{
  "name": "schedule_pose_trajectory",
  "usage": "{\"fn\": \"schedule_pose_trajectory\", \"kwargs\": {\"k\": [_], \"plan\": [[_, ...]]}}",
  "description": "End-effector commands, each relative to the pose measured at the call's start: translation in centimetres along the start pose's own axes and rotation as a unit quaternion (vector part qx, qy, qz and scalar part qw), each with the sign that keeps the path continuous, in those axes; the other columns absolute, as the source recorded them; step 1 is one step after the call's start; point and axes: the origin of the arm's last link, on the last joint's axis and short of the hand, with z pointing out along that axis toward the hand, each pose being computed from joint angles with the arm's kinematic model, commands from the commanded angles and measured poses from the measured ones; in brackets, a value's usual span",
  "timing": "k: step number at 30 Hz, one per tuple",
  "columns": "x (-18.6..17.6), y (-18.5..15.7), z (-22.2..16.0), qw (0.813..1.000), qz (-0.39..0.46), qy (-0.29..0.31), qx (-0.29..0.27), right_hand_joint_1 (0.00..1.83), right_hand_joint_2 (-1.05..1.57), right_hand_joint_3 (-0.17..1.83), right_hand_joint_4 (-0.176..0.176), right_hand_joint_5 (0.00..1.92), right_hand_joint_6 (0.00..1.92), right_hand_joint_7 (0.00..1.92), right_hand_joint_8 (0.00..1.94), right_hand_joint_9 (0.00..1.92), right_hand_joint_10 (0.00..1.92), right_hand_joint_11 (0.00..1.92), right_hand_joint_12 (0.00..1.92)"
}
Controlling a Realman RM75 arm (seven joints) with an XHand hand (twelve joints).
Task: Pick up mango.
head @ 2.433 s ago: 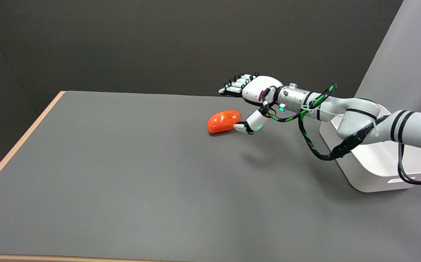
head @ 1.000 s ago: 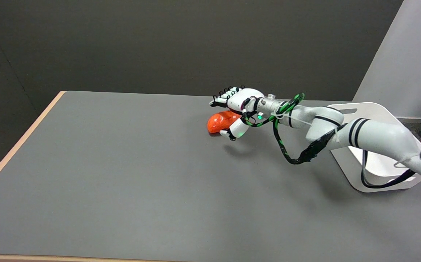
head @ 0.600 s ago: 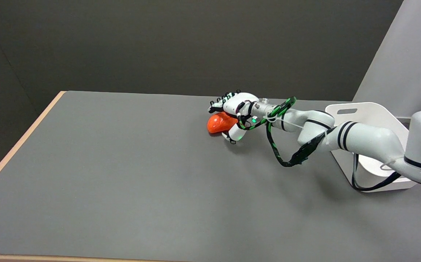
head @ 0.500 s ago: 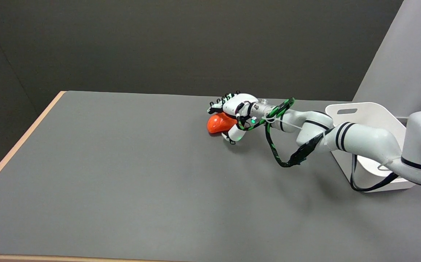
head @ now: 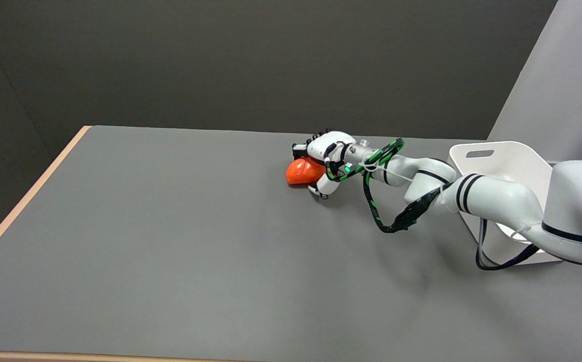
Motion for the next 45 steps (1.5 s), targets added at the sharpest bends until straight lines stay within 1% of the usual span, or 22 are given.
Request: {"fn": "schedule_pose_trajectory", "kwargs": {"k": [1, 3, 5, 6, 7, 8, 9, 10, 16, 19, 22, 24, 28, 30, 33, 37, 39, 41, 42, 44, 45], "plan": [[0.0, -0.7, -0.1, 0.999, 0.037, 0.033, 0.007, 1.13, 1.2, 0.23, -0.071, 0.51, 1.64, 0.78, 1.41, 0.74, 1.33, 0.76, 1.92], [0.0, -0.8, -0.2, 0.999, 0.039, 0.035, 0.009, 1.14, 1.12, 0.38, -0.06, 0.54, 1.63, 0.79, 1.46, 0.76, 1.49, 0.8, 1.92], [0.2, -0.9, -0.2, 0.998, 0.041, 0.04, 0.011, 1.14, 1.1, 0.42, -0.065, 0.55, 1.63, 0.8, 1.47, 0.77, 1.52, 0.81, 1.92], [0.3, -0.9, -0.3, 0.998, 0.042, 0.044, 0.012, 1.2, 1.08, 0.42, -0.092, 0.55, 1.6, 0.8, 1.44, 0.77, 1.54, 0.82, 1.92], [0.5, -0.9, -0.3, 0.998, 0.046, 0.048, 0.011, 1.3, 1.06, 0.41, -0.135, 0.56, 1.56, 0.79, 1.39, 0.78, 1.57, 0.84, 1.92], [0.6, -0.9, -0.4, 0.997, 0.049, 0.051, 0.011, 1.29, 1.05, 0.43, -0.13, 0.56, 1.57, 0.8, 1.4, 0.79, 1.58, 0.86, 1.92], [0.8, -0.9, -0.5, 0.997, 0.055, 0.057, 0.011, 1.2, 1.05, 0.47, -0.097, 0.56, 1.61, 0.81, 1.45, 0.81, 1.58, 0.89, 1.92], [1.0, -0.9, -0.6, 0.996, 0.06, 0.062, 0.011, 1.15, 1.05, 0.5, -0.076, 0.56, 1.63, 0.82, 1.48, 0.82, 1.58, 0.91, 1.92], [2.9, 0.1, -1.5, 0.991, 0.083, 0.109, -0.002, 1.15, 1.03, 0.54, -0.068, 0.58, 1.63, 0.82, 1.47, 0.83, 1.58, 0.95, 1.92], [5.0, 1.4, -2.5, 0.982, 0.102, 0.155, -0.02, 1.15, 1.01, 0.55, -0.061, 0.59, 1.63, 0.83, 1.46, 0.84, 1.59, 0.96, 1.92], [7.0, 3.0, -4.3, 0.968, 0.137, 0.207, -0.039, 1.16, 1.01, 0.57, -0.062, 0.59, 1.62, 0.84, 1.45, 0.85, 1.59, 0.97, 1.92], [8.4, 4.4, -6.1, 0.954, 0.162, 0.245, -0.056, 1.16, 1.0, 0.57, -0.064, 0.6, 1.62, 0.84, 1.45, 0.85, 1.59, 0.97, 1.92], [9.2, 6.7, -8.9, 0.934, 0.193, 0.287, -0.088, 1.16, 1.0, 0.57, -0.067, 0.6, 1.62, 0.84, 1.45, 0.85, 1.59, 0.98, 1.92], [9.8, 8.6, -10.7, 0.92, 0.208, 0.31, -0.116, 1.16, 1.0, 0.58, -0.067, 0.6, 1.62, 0.84, 1.45, 0.85, 1.59, 0.99, 1.92], [9.4, 10.8, -12.9, 0.906, 0.226, 0.326, -0.15, 1.16, 1.0, 0.58, -0.068, 0.6, 1.62, 0.85, 1.45, 0.85, 1.59, 0.99, 1.92], [7.6, 14.3, -16.5, 0.879, 0.264, 0.338, -0.21, 1.16, 0.99, 0.58, -0.07, 0.6, 1.61, 0.85, 1.45, 0.86, 1.59, 0.99, 1.92], [6.5, 15.4, -17.8, 0.864, 0.29, 0.343, -0.23, 1.16, 0.99, 0.58, -0.07, 0.6, 1.61, 0.85, 1.45, 0.86, 1.6, 1.0, 1.92], [5.1, 17.2, -19.9, 0.833, 0.334, 0.358, -0.257, 1.16, 0.99, 0.58, -0.07, 0.6, 1.61, 0.85, 1.45, 0.86, 1.6, 1.0, 1.92], [4.5, 17.7, -20.6, 0.823, 0.35, 0.362, -0.264, 1.16, 0.99, 0.58, -0.071, 0.6, 1.61, 0.85, 1.45, 0.86, 1.6, 1.0, 1.92], [2.9, 18.9, -22.7, 0.791, 0.39, 0.375, -0.284, 1.16, 1.0, 0.58, -0.075, 0.6, 1.61, 0.85, 1.45, 0.86, 1.6, 1.0, 1.92], [2.5, 19.3, -23.4, 0.782, 0.401, 0.379, -0.29, 1.16, 1.0, 0.58, -0.075, 0.59, 1.61, 0.85, 1.46, 0.86, 1.6, 1.0, 1.92]]}}
